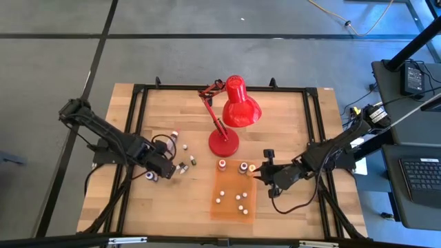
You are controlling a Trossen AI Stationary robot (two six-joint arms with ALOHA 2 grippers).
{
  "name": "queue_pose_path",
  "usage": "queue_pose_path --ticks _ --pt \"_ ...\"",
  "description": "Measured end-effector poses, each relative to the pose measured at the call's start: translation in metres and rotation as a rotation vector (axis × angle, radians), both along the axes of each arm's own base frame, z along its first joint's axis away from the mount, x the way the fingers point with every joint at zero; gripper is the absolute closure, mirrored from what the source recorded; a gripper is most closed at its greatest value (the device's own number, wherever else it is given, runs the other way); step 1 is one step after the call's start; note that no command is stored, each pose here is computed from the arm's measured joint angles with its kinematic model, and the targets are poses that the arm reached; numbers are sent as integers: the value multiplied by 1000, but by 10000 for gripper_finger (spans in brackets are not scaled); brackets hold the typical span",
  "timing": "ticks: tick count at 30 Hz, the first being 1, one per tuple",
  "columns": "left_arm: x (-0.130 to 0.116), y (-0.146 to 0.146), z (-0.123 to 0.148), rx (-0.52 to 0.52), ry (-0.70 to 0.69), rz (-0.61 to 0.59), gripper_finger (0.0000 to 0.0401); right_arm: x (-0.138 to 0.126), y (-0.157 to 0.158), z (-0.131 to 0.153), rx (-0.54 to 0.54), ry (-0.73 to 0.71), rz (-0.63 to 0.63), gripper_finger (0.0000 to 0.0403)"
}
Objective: Pick & Place food coloring
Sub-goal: Put the large blue food coloring bottle into the orange bin
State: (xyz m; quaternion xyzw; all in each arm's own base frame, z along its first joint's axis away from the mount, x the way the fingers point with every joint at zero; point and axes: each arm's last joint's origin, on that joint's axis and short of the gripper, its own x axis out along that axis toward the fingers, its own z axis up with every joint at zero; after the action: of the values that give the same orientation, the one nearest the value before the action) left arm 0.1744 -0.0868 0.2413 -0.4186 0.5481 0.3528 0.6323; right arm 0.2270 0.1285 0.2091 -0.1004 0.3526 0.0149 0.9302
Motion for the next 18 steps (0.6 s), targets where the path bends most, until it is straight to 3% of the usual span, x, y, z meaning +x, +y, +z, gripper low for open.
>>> queue_pose_path --ticks 5,12,18 --pt "-4 -6 -1 -4 32 -15 301 0 0 0 2 -1 1 304" --pt "-3 -4 -1 65 7 -223 301 1 0 1 5 -7 2 304" --pt "-1 0 -1 92 -3 -217 299 0 0 1 3 -7 4 304"
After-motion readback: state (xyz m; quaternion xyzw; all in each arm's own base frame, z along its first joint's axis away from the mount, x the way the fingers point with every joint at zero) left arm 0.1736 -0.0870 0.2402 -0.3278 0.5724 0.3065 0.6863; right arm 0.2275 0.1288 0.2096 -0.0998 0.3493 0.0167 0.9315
